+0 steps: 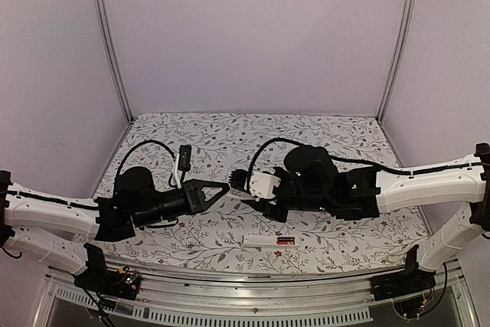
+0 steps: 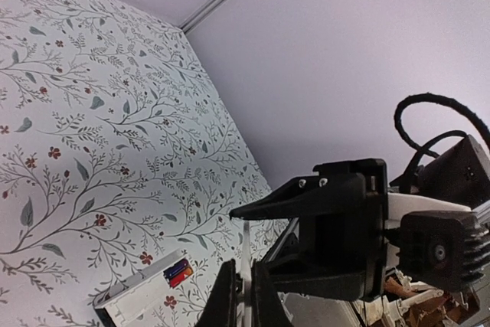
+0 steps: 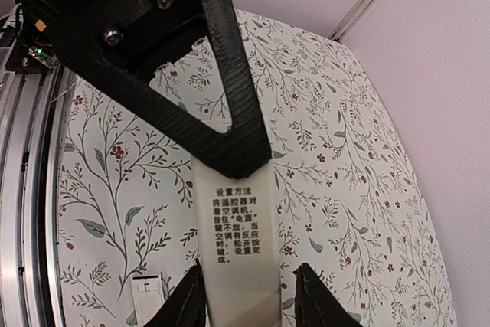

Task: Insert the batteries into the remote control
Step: Pass from the left arm to the right, then place the battery cover on the remote control without the battery cover.

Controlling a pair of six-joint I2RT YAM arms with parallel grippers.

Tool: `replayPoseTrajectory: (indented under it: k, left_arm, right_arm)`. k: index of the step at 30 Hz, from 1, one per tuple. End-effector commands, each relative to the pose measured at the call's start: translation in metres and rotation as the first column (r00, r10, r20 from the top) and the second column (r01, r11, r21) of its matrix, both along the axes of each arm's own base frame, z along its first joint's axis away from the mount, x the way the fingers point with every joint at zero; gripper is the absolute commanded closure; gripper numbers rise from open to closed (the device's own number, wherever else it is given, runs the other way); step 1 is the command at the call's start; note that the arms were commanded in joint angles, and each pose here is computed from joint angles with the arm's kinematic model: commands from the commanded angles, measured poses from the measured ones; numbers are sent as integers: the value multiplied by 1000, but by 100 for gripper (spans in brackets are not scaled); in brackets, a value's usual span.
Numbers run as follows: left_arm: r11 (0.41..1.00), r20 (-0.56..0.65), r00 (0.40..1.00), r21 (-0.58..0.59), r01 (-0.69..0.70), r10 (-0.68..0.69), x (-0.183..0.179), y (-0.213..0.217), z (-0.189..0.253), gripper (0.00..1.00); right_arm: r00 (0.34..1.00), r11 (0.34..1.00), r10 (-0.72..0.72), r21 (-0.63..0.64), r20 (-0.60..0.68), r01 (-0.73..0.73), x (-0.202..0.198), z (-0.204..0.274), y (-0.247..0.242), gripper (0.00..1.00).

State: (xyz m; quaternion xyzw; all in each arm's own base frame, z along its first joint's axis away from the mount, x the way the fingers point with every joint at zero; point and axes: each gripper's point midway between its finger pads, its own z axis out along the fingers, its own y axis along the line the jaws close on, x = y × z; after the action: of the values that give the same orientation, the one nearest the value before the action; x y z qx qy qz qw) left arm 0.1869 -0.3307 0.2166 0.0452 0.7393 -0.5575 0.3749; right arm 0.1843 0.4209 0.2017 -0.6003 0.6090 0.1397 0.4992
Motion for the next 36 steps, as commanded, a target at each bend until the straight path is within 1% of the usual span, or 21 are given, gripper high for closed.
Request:
replayPoseTrajectory:
  k: [1, 14, 15, 16, 17, 18, 19, 20, 22, 25, 27, 31, 36]
  left_arm:
    - [1000, 1, 1000, 0, 3, -3, 2, -1, -1, 100]
    - [1000, -18, 1000, 13, -12, 13, 4, 1, -7, 100]
    - [1000, -22, 1000, 18, -22, 22, 5, 3, -9, 97]
    - [999, -24, 999, 25, -31, 31, 6, 4, -11, 86]
    - [999, -24, 999, 33, -42, 43, 7, 6, -12, 64]
    - [998, -24, 998, 40, -51, 52, 8, 8, -13, 50]
    - [997, -24, 998, 50, -65, 66, 10, 10, -15, 41]
    - [995, -20, 997, 62, -76, 78, 11, 12, -16, 35]
    - [989, -4, 993, 92, -113, 114, 15, 20, -17, 29]
    - [968, 31, 980, 152, -198, 196, 22, 38, -23, 28]
    - [949, 79, 969, 194, -247, 236, 26, 50, -25, 27]
    - [920, 193, 951, 266, -287, 241, 23, 63, -25, 18]
    - [885, 368, 898, 297, -358, 240, 10, 76, -15, 16]
  right_arm:
    - [1000, 999, -4, -39, -9, 3, -3, -10, -5, 63]
    - [999, 997, -34, -66, -19, 33, 1, -11, -7, 79]
    - [999, 997, -35, -70, -20, 34, 1, -10, -8, 81]
    - [999, 997, -35, -76, -23, 33, 1, -11, -8, 82]
    - [999, 996, -33, -85, -32, 30, -1, -12, -10, 83]
    - [999, 995, -31, -96, -39, 27, -2, -14, -12, 83]
    - [998, 994, -29, -107, -49, 24, -3, -15, -14, 84]
    - [997, 993, -26, -120, -66, 18, -6, -18, -16, 84]
    - [994, 988, -15, -156, -111, -3, -11, -27, -24, 84]
    - [971, 977, 9, -205, -238, -59, -22, -46, -37, 84]
    - [951, 964, 9, -249, -308, -90, -28, -62, -47, 84]
    - [926, 934, -9, -333, -377, -127, -34, -85, -58, 84]
    - [898, 908, -26, -385, -440, -162, -39, -111, -63, 83]
